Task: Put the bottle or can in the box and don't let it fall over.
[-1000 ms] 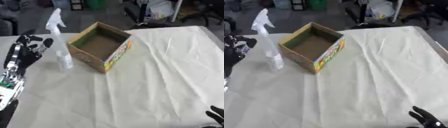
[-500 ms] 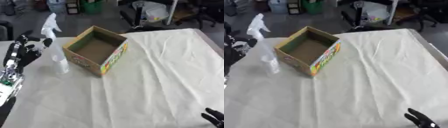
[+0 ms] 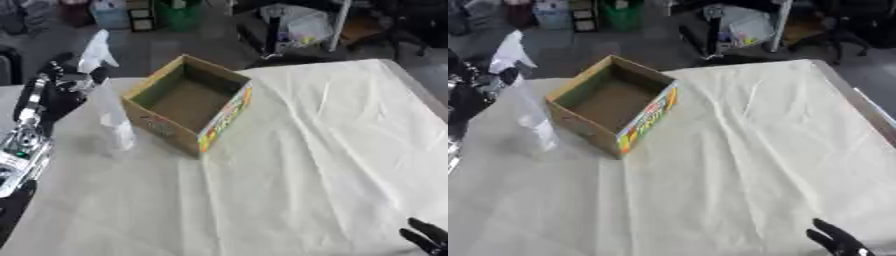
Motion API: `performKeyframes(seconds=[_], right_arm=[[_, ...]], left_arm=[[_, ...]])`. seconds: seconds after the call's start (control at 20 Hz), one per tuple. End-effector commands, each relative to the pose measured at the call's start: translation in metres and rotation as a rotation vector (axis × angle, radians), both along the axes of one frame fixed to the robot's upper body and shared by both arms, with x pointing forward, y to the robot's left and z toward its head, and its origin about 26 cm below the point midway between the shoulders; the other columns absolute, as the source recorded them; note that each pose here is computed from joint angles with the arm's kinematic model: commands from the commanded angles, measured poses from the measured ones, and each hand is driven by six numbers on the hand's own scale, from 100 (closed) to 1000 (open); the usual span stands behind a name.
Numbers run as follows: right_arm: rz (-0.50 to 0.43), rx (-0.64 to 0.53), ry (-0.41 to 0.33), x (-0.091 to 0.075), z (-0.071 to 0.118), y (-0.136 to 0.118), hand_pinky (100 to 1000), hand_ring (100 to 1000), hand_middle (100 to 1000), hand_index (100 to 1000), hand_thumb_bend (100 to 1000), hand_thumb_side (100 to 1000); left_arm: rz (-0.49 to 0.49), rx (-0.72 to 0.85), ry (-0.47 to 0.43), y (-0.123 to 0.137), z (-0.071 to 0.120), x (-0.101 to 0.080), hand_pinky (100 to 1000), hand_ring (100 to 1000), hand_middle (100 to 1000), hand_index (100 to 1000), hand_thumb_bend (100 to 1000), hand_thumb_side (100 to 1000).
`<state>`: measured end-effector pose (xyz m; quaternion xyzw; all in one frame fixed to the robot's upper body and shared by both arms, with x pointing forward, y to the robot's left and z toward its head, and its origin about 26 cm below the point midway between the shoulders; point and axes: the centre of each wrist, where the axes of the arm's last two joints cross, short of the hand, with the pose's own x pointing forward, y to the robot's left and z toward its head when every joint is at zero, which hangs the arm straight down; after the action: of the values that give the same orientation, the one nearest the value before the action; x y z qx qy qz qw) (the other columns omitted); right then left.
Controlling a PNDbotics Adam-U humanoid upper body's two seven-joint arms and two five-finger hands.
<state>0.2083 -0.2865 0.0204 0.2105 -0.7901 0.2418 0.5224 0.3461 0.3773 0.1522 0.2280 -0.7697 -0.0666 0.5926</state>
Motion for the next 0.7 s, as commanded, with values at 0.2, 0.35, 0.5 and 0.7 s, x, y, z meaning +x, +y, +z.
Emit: performKeyframes(seconds=[0.2, 0.35, 0.5, 0.7], right_arm=[[0.017, -0.019, -0.013, 0.001, 0.003, 0.000, 748, 1000, 1000, 1000, 100, 470], [0.019, -0.019, -0.013, 0.001, 0.003, 0.000, 748, 1000, 1000, 1000, 100, 470], [0.021, -0.018, -0.014, 0.002, 0.003, 0.000, 748, 1000, 1000, 1000, 100, 470], [0.023, -0.018, -0.013, 0.002, 0.003, 0.000, 748, 1000, 1000, 1000, 100, 470]], left_arm=[[-0.035, 0.105, -0.023, 0.005, 0.029, 0.007, 887, 969, 637, 908, 722, 515], [-0.038, 0.135, -0.014, 0.005, 0.033, 0.010, 887, 972, 643, 908, 721, 513], [-0.042, 0.159, -0.008, 0.005, 0.036, 0.013, 887, 973, 647, 908, 720, 513], [-0.044, 0.180, 0.005, 0.005, 0.039, 0.016, 883, 969, 642, 906, 711, 504]])
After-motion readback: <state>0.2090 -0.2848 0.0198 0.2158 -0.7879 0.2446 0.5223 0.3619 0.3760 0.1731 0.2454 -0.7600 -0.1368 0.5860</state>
